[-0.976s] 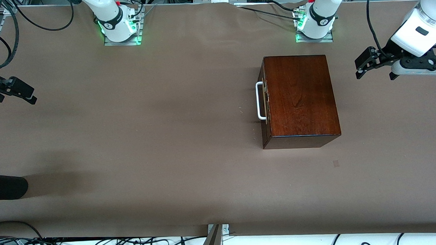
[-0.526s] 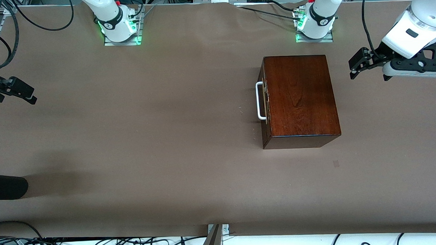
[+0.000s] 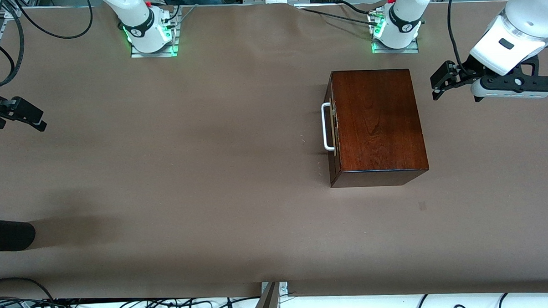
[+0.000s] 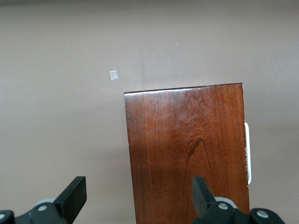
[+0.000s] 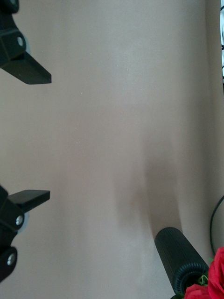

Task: Open drawer, take yellow block, close drawer
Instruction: 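Move the left gripper over the box toward the white drawer handle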

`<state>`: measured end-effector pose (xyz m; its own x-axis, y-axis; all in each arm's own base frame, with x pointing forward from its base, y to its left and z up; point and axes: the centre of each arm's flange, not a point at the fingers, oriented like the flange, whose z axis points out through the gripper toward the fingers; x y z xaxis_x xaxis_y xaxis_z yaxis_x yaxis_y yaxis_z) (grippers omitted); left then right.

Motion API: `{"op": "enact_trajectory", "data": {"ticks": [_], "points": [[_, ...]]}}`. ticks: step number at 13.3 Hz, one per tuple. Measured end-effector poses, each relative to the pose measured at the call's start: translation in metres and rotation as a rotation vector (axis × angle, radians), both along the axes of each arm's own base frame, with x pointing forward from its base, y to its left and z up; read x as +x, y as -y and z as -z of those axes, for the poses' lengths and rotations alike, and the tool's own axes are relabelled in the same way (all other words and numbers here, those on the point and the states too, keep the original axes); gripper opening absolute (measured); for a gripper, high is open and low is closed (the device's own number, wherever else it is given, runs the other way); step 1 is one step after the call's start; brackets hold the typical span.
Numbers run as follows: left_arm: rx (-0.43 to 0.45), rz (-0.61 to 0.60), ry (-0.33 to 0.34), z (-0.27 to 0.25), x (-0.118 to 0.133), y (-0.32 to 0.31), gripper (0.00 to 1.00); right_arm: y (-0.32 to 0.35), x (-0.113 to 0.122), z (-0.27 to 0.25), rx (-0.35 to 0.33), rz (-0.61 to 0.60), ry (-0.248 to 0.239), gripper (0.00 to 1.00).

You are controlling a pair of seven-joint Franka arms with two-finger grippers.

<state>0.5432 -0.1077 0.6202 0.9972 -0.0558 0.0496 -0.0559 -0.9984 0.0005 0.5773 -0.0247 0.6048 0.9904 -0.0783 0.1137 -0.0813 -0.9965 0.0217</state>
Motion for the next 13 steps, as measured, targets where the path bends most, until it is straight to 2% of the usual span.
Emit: {"op": "enact_trajectory", "data": {"ticks": [13], "points": [[-0.004,-0.017,-0.008,0.008,0.007,0.031,1.0,0.0,0.003,0.007,-0.003,-0.015,-0.012,1.0]]}}
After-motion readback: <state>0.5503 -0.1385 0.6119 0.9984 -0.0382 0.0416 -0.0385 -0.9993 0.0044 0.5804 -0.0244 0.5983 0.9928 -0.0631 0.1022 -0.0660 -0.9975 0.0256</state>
